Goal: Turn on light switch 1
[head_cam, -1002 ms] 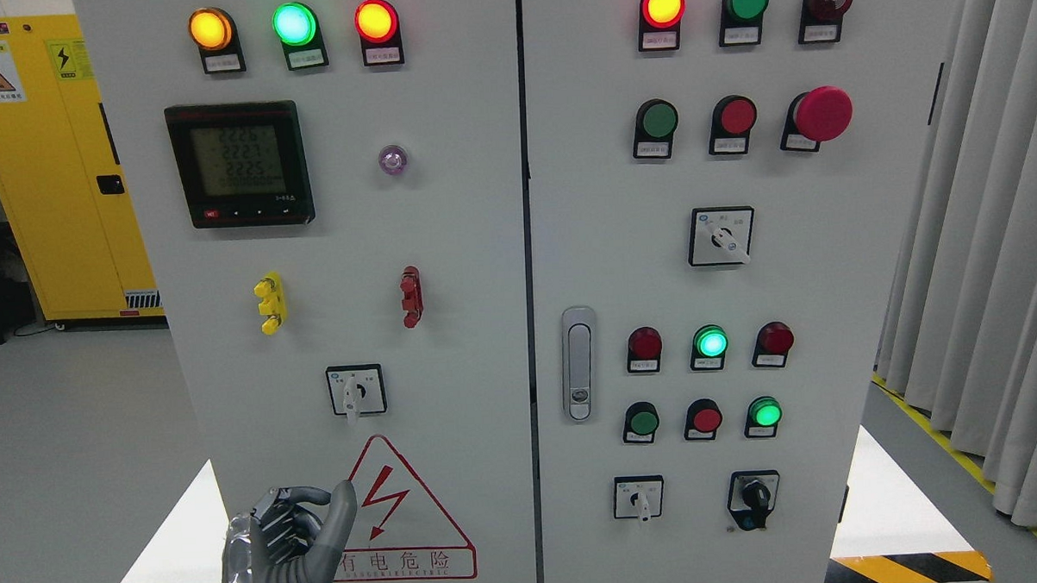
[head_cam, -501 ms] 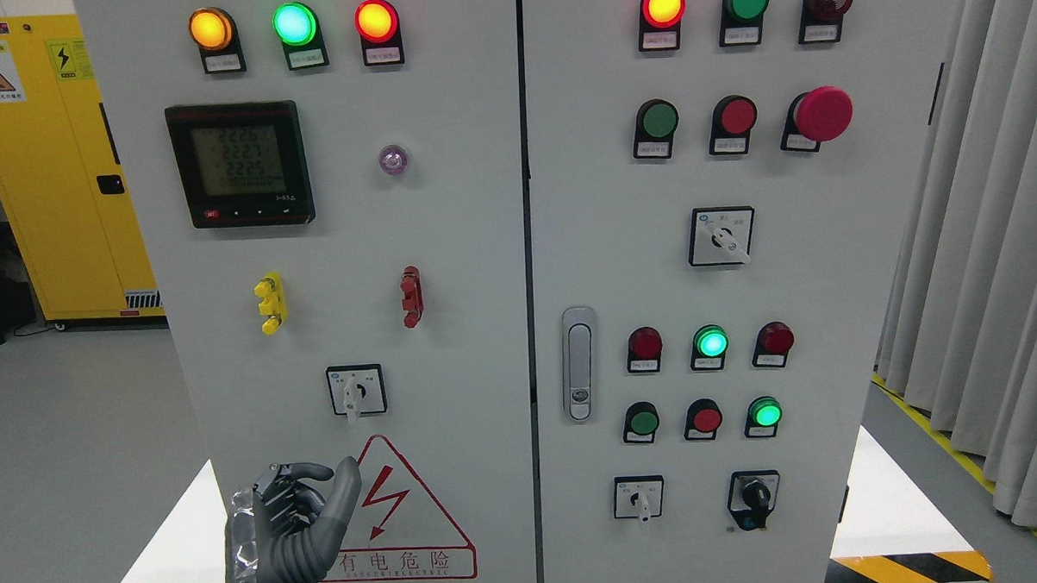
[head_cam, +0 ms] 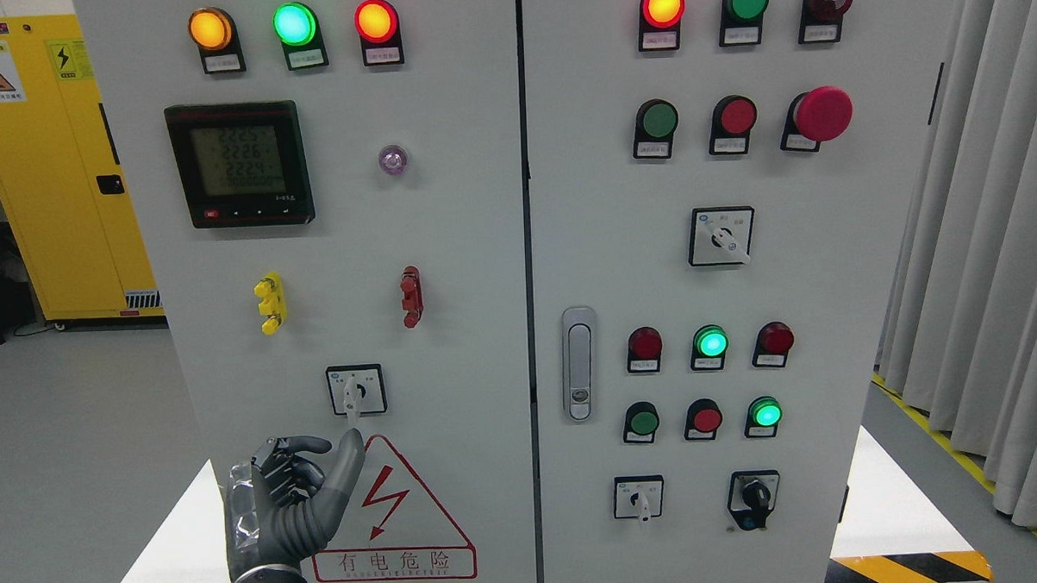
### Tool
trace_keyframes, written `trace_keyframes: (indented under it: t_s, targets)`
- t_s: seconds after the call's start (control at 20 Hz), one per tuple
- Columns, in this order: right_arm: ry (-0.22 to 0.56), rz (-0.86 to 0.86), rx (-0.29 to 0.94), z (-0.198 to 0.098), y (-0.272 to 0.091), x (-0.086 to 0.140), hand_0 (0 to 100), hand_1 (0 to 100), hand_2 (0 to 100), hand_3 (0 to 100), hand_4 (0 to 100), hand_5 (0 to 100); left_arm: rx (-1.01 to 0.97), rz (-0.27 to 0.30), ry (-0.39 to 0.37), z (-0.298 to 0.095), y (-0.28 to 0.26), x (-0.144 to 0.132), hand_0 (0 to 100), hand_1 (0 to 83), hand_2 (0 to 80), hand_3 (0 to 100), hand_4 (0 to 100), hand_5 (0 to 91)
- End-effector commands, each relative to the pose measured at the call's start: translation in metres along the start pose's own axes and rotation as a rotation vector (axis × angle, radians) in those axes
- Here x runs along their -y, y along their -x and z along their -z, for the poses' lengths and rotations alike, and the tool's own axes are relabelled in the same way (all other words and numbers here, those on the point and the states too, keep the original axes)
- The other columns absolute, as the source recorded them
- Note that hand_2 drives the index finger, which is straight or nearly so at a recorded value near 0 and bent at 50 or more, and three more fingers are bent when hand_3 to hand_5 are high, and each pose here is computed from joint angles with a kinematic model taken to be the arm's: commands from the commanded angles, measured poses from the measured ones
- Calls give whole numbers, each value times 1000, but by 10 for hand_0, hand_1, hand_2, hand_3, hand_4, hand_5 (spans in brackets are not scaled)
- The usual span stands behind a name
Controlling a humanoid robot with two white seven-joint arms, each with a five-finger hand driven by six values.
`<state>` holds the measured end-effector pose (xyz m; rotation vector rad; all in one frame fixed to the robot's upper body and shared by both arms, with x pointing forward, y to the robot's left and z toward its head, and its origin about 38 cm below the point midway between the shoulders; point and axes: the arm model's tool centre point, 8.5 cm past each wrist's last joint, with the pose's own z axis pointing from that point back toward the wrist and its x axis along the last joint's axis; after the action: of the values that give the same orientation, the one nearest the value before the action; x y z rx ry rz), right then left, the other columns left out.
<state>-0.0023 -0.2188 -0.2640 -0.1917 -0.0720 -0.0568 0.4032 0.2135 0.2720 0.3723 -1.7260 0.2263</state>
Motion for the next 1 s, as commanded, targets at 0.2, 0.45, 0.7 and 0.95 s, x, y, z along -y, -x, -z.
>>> trace_keyframes:
  t_s: [0.2,0.45,0.7,0.95]
  targets:
    - [0,0,0,0,0,0,0,500,40,0,0,0,13,-12,8,1,-8,9,115,725,589,929,896,831]
    - [0,0,0,0,0,0,0,500,40,0,0,0,16,-16,-8,3,-11,9,111,720,588,931,898,833]
    - [0,0,0,0,0,0,0,500,40,0,0,0,-4,-9,-21,5,-11,9,134,705,586,931,899,841]
    - [0,0,0,0,0,0,0,500,40,0,0,0,6,-14,-21,8,-16,11,159,707,585,931,901,842]
